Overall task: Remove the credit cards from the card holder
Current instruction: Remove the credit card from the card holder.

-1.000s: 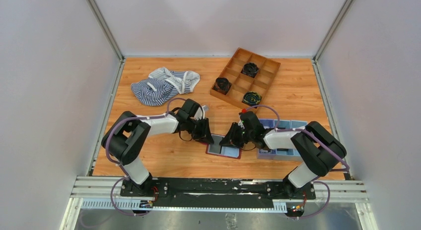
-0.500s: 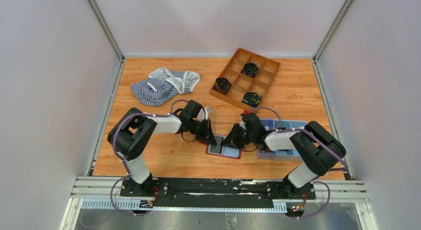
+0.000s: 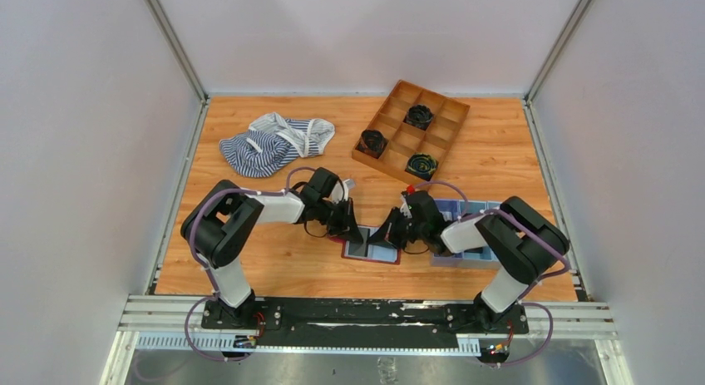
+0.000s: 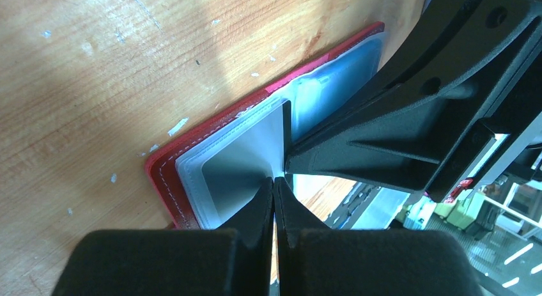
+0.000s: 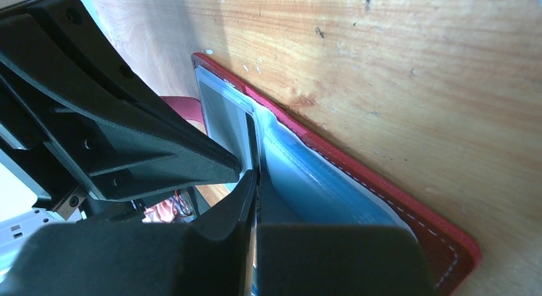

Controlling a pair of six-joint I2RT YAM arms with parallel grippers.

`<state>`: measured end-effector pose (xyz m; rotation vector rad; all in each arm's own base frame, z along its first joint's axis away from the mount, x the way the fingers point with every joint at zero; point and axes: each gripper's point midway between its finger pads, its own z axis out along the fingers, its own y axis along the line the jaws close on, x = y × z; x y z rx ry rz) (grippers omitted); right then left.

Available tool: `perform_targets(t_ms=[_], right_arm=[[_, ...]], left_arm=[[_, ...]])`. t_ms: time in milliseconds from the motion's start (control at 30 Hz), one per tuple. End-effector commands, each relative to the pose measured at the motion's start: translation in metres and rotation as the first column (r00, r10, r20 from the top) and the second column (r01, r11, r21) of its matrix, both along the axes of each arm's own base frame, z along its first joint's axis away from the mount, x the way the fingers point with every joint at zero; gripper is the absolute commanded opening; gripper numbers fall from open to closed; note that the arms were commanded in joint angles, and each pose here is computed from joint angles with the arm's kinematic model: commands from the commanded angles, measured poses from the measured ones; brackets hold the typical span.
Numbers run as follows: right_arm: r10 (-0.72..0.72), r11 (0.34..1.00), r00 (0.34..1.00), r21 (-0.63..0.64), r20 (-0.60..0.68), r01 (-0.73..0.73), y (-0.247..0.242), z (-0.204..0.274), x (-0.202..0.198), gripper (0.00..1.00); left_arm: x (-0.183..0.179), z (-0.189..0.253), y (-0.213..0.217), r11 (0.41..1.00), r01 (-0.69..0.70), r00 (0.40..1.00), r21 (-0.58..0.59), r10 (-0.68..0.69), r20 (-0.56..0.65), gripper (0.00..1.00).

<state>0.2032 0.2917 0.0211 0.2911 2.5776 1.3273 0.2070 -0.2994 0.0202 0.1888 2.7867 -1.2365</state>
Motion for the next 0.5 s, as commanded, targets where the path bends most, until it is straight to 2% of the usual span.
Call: perform_targets(t_ms=[0,200,467], right_arm=[[-0.041,0.994,0.997,-0.108,-0.057,0.035,-0.024,-0.026,-0.013,0.00],[-0.071,0.976,0.997,-0.202,0.030,0.075,-0.051,-0.012,-0.010,0.00],[-0.055,0.975,0.994,-0.212,0.089,0.073,-0.059,0.010,-0.011,0.00]], left_arm=[[-0.007,-0.023,0.016,0.994,-0.006,1.000,0.111,0.006,-0.008,0.00],[-0.004,-0.023,0.020,0.990,0.001,1.000,0.141,-0.001,0.005,0.00],[0.000,-0.021,0.021,0.989,0.000,1.000,0.148,-0.002,0.015,0.01]])
